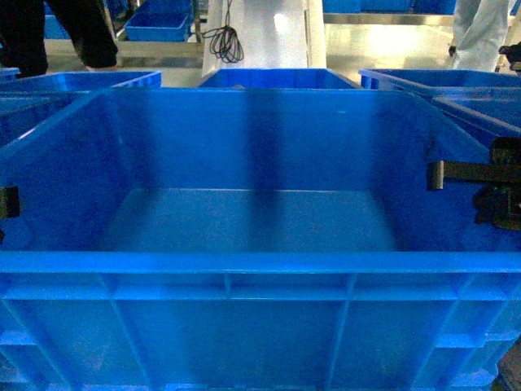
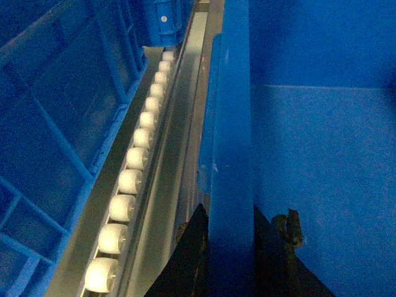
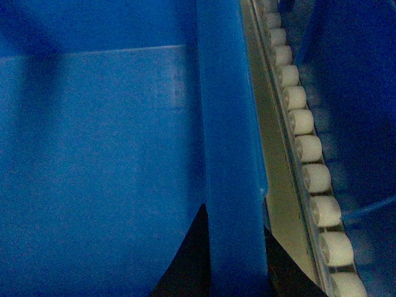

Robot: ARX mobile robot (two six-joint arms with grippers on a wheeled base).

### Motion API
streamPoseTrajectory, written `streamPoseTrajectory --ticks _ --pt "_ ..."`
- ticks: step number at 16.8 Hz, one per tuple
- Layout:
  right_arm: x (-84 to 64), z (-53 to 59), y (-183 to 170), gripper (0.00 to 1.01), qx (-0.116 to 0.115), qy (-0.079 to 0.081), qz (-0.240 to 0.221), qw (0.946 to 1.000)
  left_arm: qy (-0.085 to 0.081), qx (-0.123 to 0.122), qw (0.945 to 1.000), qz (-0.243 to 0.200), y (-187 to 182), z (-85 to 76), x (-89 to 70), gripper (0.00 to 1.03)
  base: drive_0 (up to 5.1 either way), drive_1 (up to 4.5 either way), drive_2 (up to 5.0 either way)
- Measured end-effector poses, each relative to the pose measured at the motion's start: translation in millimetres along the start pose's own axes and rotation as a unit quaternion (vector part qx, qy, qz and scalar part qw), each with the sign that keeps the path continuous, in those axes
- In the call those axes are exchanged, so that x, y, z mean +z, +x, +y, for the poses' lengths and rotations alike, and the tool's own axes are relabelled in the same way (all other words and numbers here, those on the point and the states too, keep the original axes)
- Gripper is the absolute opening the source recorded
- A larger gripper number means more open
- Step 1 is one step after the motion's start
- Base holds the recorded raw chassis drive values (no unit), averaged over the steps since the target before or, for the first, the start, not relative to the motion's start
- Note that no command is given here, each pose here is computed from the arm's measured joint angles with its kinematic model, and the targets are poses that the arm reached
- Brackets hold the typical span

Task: Place box next to blue box on left shelf

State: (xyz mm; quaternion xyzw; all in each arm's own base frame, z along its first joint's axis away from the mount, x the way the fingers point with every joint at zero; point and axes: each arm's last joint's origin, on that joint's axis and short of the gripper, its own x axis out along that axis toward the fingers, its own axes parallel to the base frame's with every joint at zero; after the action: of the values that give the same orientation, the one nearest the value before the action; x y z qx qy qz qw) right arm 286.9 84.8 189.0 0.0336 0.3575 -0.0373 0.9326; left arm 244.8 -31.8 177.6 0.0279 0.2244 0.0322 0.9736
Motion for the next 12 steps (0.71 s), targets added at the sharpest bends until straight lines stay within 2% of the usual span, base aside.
streamPoseTrajectory --ticks 3,4,5,6,7,8,10,11,12 --pt "-5.4 -2.9 -3.0 0.09 0.001 0.005 -0.006 1.0 0.004 0.003 1.0 -0.004 0.2 -2.8 -0.3 0.1 0.0 0.0 0.0" --pt "-7.5 -0.8 -4.5 0.19 -0.007 -0.001 -0.014 0.9999 0.006 0.014 0.9997 -0.017 0.9 -3.0 0.6 0.17 0.0 0.0 0.0" --pt "-11.0 3.5 -7.0 0.3 -0.005 -0.011 -0.039 0.9992 0.012 0.022 0.9988 -0.041 -0.1 -6.9 2.7 0.29 0.0 0.0 0.0" --pt "-8.4 3.8 -11.2 0.41 0.007 -0.014 -0.078 0.9968 0.005 0.018 0.9978 -0.063 -1.6 -6.1 7.1 0.4 0.0 0.0 0.0" --pt "-0.1 5.2 -17.8 0.48 0.018 -0.006 -0.119 0.9927 -0.001 0.014 0.9965 -0.083 -4.4 -5.2 12.2 0.47 0.0 0.0 0.0" --pt "10.6 5.7 -27.1 0.56 0.025 0.006 -0.168 0.9855 -0.009 0.01 0.9942 -0.106 -8.8 -3.6 18.2 0.54 0.0 0.0 0.0" --pt "28.5 3.8 -47.6 0.7 0.02 0.024 -0.253 0.9669 -0.023 0.006 0.9883 -0.15 -19.7 -0.4 30.3 0.69 0.0 0.0 0.0" --pt "33.8 2.5 -54.7 0.78 0.012 0.031 -0.281 0.9592 -0.027 0.0 0.9858 -0.166 -24.7 0.4 34.7 0.76 0.0 0.0 0.0" --pt "35.8 1.5 -58.2 0.87 0.006 0.033 -0.291 0.9561 -0.031 -0.003 0.9839 -0.176 -30.0 1.5 36.6 0.85 0.0 0.0 0.0"
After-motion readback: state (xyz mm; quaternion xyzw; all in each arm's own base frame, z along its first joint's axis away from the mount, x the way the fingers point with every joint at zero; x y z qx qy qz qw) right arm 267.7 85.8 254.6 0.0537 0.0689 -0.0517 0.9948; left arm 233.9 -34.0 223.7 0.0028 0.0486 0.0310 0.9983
